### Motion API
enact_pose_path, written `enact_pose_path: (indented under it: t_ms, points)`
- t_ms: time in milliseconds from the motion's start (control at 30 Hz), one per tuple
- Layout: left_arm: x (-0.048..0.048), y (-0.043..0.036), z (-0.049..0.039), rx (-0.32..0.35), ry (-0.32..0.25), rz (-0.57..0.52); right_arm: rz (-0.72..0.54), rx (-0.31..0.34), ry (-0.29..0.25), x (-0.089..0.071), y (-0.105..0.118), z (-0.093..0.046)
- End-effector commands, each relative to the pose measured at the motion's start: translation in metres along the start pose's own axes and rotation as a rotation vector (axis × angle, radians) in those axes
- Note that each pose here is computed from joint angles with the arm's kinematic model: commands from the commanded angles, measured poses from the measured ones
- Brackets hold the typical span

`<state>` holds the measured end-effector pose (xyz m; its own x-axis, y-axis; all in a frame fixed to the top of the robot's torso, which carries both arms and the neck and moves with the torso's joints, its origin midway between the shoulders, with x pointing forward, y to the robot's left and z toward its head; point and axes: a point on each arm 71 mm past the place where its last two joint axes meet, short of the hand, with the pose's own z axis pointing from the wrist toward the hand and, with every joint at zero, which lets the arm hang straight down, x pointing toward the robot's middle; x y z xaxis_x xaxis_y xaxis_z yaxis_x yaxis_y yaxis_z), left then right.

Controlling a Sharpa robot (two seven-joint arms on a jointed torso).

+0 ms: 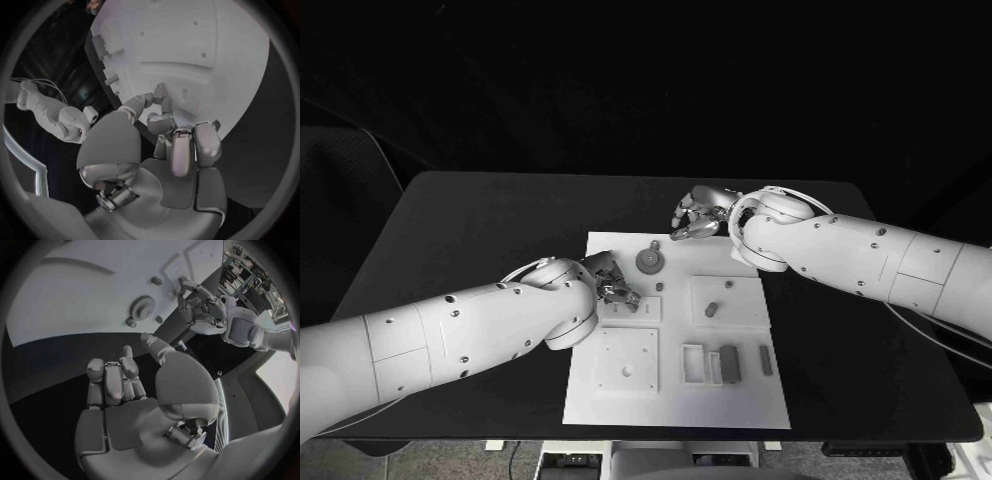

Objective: Assemble the parts on the task board

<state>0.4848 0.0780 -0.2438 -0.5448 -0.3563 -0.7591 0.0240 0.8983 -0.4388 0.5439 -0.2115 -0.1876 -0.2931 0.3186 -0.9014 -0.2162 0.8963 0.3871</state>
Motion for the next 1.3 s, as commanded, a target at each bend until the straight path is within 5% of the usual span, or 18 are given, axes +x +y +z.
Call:
enact_pose_path:
  t_ms: [33,1300]
  points:
    - [0.0054,-0.0032,-0.0005,0.012,0.041,-0.001,-0.007,-0.003,0.011,0.0009,0.0003,-0.0001]
    - [0.0107,-0.0092,0.0005,0.027,0.085,0.051,-0.007,-0.004,0.011,0.0012,0.0008,0.0000]
